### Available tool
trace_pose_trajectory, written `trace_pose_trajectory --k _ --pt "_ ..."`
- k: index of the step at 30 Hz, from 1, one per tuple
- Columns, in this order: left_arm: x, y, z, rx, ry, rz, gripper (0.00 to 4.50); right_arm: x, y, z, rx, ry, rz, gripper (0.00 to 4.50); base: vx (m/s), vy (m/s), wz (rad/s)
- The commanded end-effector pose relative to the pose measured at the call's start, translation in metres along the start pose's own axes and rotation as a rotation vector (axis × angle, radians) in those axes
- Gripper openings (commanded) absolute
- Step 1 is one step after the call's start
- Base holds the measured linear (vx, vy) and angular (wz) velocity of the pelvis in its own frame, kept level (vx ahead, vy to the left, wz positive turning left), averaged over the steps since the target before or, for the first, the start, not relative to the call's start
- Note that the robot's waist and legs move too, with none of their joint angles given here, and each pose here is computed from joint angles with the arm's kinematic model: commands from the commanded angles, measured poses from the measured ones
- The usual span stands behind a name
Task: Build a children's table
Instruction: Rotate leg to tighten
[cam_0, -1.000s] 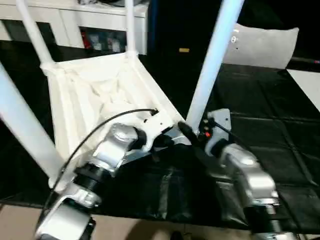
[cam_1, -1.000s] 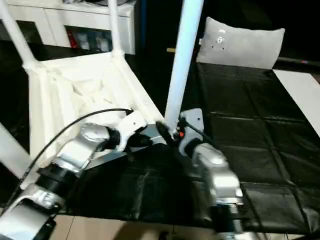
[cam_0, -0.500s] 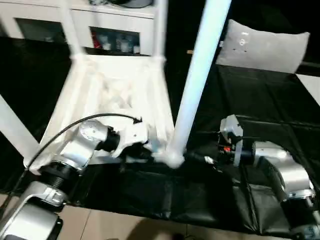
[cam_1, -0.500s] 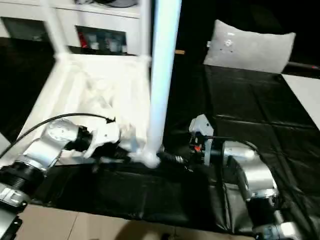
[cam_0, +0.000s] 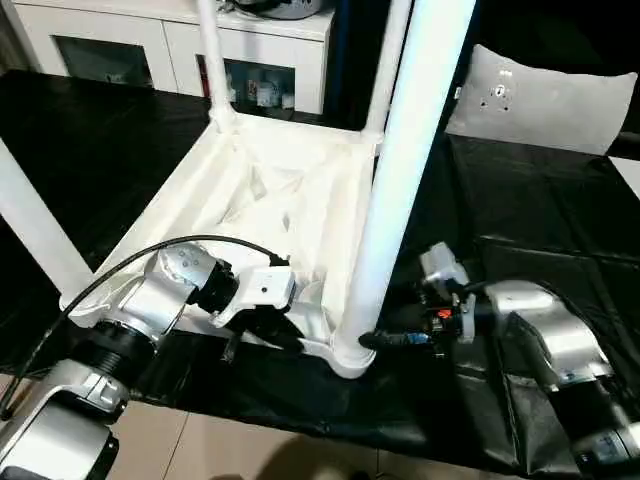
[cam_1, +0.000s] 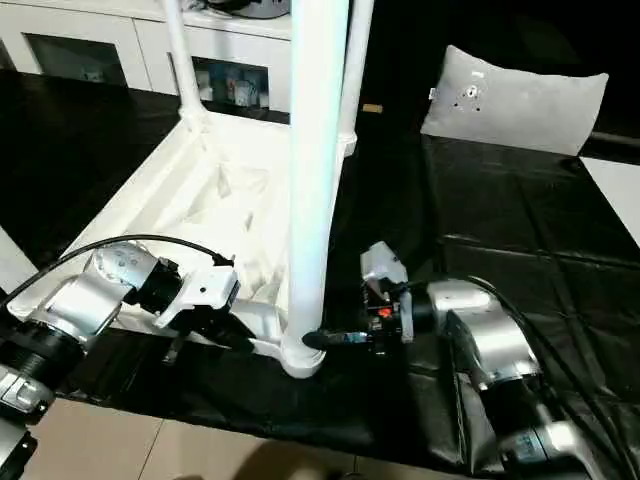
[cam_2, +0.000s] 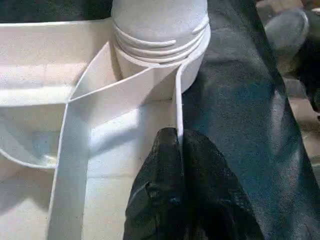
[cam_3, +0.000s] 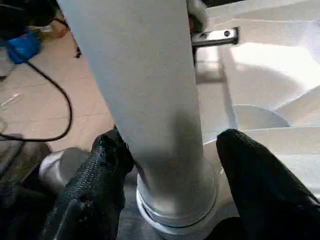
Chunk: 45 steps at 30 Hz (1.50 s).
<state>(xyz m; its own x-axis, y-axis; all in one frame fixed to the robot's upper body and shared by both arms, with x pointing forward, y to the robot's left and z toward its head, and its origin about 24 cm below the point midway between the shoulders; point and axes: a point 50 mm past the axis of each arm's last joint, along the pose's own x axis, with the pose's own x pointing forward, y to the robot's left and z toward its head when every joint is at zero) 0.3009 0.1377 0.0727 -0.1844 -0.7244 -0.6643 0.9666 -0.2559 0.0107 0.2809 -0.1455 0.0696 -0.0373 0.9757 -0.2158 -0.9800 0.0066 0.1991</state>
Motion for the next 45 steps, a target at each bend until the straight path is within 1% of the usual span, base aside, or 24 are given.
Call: trace_pose_trajectory --k 1,2,5,7,8,15,17,18,19,21,23,25,26,28,29,30,34,35,36,38,39,41,44,45 --pt "0.009 -0.001 0.009 0.064 0.017 -0.104 0.00 -0.003 -0.002 0.002 0.016 0.011 0.010 2.63 0.000 0.000 0.00" --pt "0.009 -0.001 0.009 0.064 0.017 -0.104 0.00 -0.003 -0.002 0.002 0.016 0.011 0.010 2.63 0.000 0.000 0.00" --pt "0.007 0.000 0.008 0.065 0.023 -0.107 0.00 -0.003 -0.001 0.002 0.028 0.016 0.039 2.23 0.000 0.000 0.00" --pt "0.006 0.000 0.007 0.062 0.026 -0.105 0.00 -0.002 0.000 0.002 0.034 0.018 0.052 2.15 0.000 0.000 0.00" --pt "0.006 0.001 0.007 0.060 0.027 -0.101 0.00 -0.002 0.000 0.002 0.036 0.018 0.054 2.04 0.000 0.000 0.00" --pt "0.006 0.000 0.006 0.027 0.001 -0.079 0.00 0.002 0.002 0.000 0.065 -0.012 0.041 1.97 0.000 0.000 0.00" --pt "0.007 0.003 0.008 -0.032 -0.032 -0.015 0.00 0.007 0.006 -0.003 0.098 -0.049 -0.004 1.97 0.000 0.000 0.00" --pt "0.007 0.003 0.008 -0.032 -0.032 -0.015 0.00 0.007 0.006 -0.003 0.098 -0.049 -0.004 1.97 0.000 0.000 0.00" --pt "0.010 0.007 0.010 -0.110 -0.065 0.080 0.00 0.014 0.011 -0.008 0.108 -0.078 -0.083 1.97 0.000 0.000 0.00" --pt "0.011 0.008 0.011 -0.137 -0.081 0.110 0.00 0.017 0.012 -0.010 0.107 -0.084 -0.115 1.97 0.000 0.000 0.00" --pt "0.017 0.014 0.018 -0.199 -0.132 0.197 0.00 0.028 0.009 -0.017 0.098 -0.099 -0.302 1.97 0.000 0.000 0.00" --pt "0.020 0.016 0.022 -0.222 -0.146 0.233 0.00 0.033 0.008 -0.019 0.106 -0.108 -0.379 1.94 -0.025 0.002 -0.04" --pt "0.025 0.019 0.026 -0.243 -0.159 0.271 0.00 0.039 0.005 -0.020 0.128 -0.128 -0.467 1.93 -0.051 0.009 -0.09" --pt "0.028 0.021 0.029 -0.258 -0.167 0.294 0.00 0.044 0.002 -0.021 0.152 -0.144 -0.545 1.91 -0.025 0.005 -0.04" --pt "0.033 0.026 0.034 -0.277 -0.182 0.335 0.00 0.048 -0.002 -0.021 0.166 -0.155 -0.631 1.91 0.000 0.000 0.00" --pt "0.033 0.026 0.034 -0.277 -0.182 0.335 0.00 0.048 -0.002 -0.021 0.166 -0.155 -0.631 1.91 0.000 0.000 0.00" --pt "0.044 0.041 0.052 -0.330 -0.210 0.476 0.00 0.056 -0.018 -0.017 0.243 -0.203 -0.938 1.89 0.000 0.000 0.00" --pt "0.044 0.041 0.052 -0.330 -0.210 0.476 0.00 0.056 -0.018 -0.017 0.243 -0.203 -0.938 1.88 0.000 0.000 0.00" --pt "0.051 0.050 0.064 -0.351 -0.229 0.564 0.00 0.061 -0.028 -0.013 0.318 -0.247 -1.118 1.88 0.000 0.000 0.00" --pt "0.054 0.054 0.071 -0.350 -0.235 0.605 0.00 0.065 -0.030 -0.010 0.343 -0.270 -1.180 1.88 0.000 0.000 0.00" --pt "0.055 0.055 0.074 -0.341 -0.236 0.617 0.00 0.066 -0.030 -0.008 0.333 -0.282 -1.192 1.88 0.000 0.000 0.00" --pt "0.056 0.056 0.076 -0.336 -0.236 0.626 0.00 0.067 -0.030 -0.007 0.327 -0.290 -1.202 2.58 0.106 0.047 -0.26" --pt "0.055 0.057 0.077 -0.334 -0.237 0.643 0.00 0.060 -0.031 -0.005 0.329 -0.333 -1.270 2.68 0.098 0.003 -0.05" --pt "0.050 0.056 0.070 -0.329 -0.223 0.646 0.00 0.049 -0.031 -0.004 0.310 -0.372 -1.287 2.80 0.103 -0.001 0.12"
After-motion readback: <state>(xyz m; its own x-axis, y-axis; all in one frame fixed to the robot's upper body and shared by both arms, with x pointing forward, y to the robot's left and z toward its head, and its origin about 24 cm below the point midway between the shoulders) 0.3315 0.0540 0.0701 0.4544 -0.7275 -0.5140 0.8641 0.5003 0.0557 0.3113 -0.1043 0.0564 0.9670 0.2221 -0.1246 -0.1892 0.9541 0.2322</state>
